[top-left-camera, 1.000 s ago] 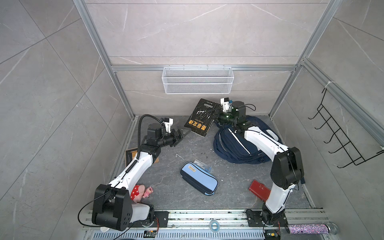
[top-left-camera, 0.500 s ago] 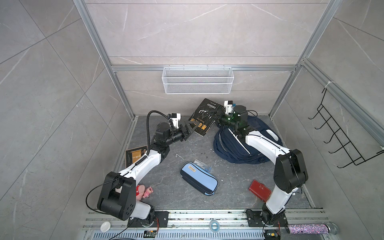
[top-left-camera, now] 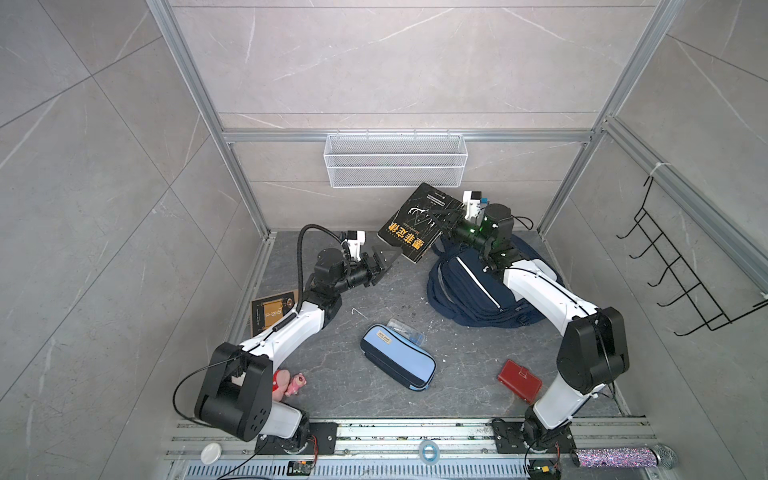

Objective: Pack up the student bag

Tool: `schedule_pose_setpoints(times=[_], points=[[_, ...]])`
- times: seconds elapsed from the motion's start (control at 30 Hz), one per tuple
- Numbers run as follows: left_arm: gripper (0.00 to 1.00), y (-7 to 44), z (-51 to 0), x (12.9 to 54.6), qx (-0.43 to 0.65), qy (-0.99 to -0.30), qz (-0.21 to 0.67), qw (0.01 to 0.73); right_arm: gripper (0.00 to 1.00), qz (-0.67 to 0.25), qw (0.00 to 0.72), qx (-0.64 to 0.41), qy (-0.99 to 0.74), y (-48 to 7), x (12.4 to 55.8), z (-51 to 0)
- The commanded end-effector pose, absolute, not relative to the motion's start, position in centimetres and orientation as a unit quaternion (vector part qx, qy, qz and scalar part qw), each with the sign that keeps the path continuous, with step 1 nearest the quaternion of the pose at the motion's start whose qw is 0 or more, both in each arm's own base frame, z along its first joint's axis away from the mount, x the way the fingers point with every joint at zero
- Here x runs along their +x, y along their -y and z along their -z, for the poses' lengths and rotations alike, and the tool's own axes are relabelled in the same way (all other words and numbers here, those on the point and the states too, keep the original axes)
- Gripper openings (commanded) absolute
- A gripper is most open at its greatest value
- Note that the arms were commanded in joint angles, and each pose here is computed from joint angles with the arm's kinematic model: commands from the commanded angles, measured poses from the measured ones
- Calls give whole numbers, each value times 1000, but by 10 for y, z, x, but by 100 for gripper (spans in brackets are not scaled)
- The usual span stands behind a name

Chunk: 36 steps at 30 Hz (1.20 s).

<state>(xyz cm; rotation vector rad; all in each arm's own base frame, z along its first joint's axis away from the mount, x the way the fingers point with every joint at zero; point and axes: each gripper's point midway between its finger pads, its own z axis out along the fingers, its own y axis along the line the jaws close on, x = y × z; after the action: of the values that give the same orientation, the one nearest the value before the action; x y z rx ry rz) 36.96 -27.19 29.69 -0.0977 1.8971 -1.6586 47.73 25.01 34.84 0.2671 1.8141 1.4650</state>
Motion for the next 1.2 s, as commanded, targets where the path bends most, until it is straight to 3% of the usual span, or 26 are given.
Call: schedule_pose_setpoints(times=[0.0,0.3,0.73,1.07,1.17], points=[[99,283,-341,381,-13,-658,677,331,0,-608,421,75,-669,-248,456,-396],[98,312,-348,384,-4,-630,709,316,0,-607,429,81,-664,-242,451,-402],[53,302,-352,369,-20,-625,706,332,0,-598,434,92,-668,-234,440,-395],[41,306,-368,376,-15,-613,715,336,0,-598,423,105,-673,-232,434,-375],[15,307,-370,380,-21,-610,717,336,0,-598,422,113,-672,-229,432,-368]])
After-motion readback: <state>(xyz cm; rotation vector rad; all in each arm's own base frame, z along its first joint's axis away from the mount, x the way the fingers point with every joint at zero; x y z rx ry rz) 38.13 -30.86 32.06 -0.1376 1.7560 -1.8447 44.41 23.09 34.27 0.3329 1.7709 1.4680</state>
